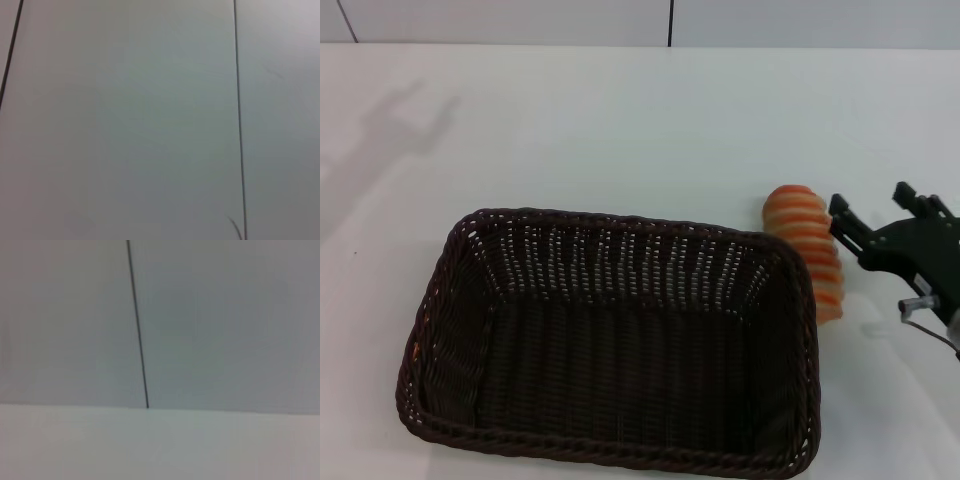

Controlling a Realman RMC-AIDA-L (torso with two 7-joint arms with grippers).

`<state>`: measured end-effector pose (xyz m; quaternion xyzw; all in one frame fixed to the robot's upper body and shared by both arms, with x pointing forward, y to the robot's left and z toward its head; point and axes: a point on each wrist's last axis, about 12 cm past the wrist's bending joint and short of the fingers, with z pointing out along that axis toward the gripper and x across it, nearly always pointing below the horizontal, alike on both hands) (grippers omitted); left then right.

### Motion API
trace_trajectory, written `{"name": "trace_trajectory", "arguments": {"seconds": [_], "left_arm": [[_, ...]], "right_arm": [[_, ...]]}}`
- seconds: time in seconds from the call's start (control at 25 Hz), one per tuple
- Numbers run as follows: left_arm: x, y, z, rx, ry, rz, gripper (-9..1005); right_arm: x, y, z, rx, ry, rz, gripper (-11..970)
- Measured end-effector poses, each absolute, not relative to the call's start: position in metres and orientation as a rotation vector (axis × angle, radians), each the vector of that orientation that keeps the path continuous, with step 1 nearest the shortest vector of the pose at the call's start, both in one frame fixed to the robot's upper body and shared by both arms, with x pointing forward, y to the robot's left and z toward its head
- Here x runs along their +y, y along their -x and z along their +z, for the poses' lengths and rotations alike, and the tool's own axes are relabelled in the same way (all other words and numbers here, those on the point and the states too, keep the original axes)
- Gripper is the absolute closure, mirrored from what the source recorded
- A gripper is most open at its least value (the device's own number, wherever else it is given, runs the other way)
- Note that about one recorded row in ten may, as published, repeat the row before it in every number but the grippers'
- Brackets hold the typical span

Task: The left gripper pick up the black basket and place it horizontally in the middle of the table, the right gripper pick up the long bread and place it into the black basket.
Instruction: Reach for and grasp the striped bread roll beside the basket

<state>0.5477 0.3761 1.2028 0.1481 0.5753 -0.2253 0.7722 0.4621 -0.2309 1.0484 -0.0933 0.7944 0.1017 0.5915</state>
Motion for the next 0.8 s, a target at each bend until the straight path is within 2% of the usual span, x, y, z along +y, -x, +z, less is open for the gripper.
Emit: {"name": "trace_trajectory", "arguments": {"seconds": [0.28,0.8], "left_arm": [[0.378,-0.547,1.203,1.244,-0.316,-0.485,408],[0.378,-0.548,1.205,1.236,-0.315,-0.484,408]], "right_arm": [[-0.222,-0.468,1.055,1.909,0.28,0.229,171],[-0.209,-0.48,1.05,1.998,0.374,0.227,172]]}}
